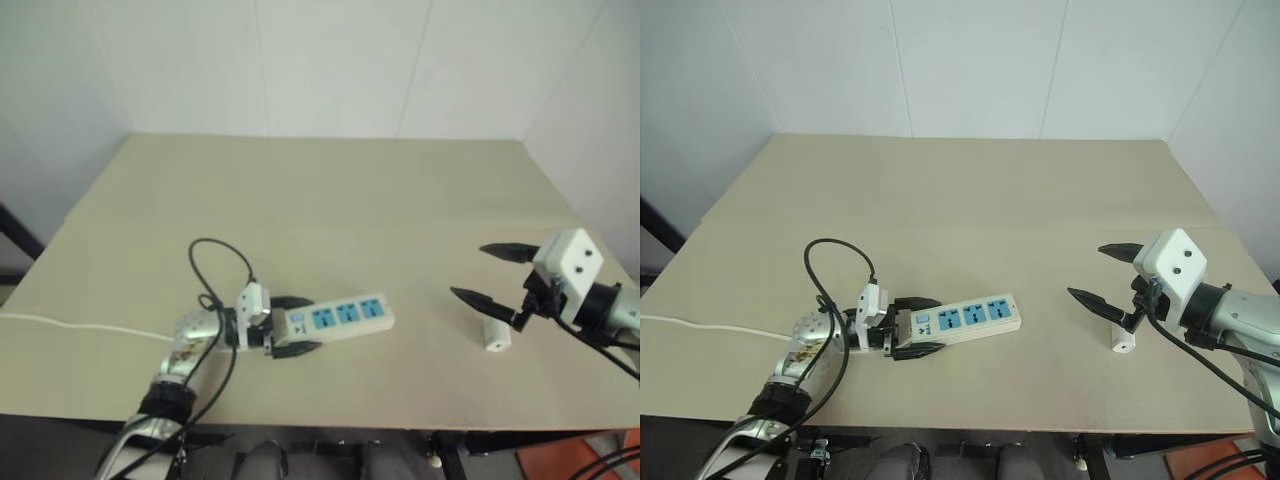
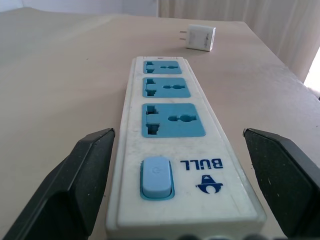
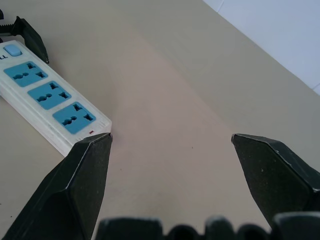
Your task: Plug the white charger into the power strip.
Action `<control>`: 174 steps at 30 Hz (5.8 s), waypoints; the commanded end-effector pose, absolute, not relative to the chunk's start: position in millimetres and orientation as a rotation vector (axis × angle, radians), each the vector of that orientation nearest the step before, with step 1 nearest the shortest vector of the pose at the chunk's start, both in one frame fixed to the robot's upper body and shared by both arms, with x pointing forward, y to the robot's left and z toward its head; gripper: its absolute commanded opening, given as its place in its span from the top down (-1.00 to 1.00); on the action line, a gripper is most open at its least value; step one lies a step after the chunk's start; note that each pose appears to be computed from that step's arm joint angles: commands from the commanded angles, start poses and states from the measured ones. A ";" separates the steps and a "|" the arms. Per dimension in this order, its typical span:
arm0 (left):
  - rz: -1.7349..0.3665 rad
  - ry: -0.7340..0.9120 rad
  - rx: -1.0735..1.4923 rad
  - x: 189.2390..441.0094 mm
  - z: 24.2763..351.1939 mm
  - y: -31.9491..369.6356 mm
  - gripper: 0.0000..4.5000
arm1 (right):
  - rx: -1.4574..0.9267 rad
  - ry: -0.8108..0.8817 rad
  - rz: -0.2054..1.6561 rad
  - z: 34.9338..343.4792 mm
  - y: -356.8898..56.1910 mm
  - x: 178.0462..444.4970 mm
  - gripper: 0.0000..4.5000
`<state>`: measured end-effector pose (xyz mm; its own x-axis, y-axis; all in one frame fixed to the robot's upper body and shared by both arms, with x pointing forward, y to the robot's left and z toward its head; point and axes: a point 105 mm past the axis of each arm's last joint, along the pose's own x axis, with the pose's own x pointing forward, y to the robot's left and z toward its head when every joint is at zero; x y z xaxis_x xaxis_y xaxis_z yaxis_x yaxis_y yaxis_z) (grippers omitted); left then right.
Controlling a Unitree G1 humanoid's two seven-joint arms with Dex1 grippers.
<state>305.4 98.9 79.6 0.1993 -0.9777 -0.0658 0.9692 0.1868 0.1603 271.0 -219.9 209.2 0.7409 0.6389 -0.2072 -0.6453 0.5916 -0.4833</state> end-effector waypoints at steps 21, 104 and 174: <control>-1.388 0.102 0.274 288.6 31.4 103.8 -0.98 | -0.596 -0.067 0.755 230.4 -214.0 267.6 -1.00; -1.523 0.118 0.317 286.7 34.8 84.4 -0.48 | -2.099 0.285 1.760 106.0 -266.3 294.2 -0.30; -1.548 0.131 0.322 287.1 31.3 86.4 -0.48 | -0.171 -0.127 1.393 136.8 -62.0 292.4 0.48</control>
<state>296.7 80.5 57.7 0.0475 -0.9778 -0.2040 0.9777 0.0037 0.2097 291.9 -60.3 128.8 0.1694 0.9848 -0.0385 -0.9744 0.1615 -0.1564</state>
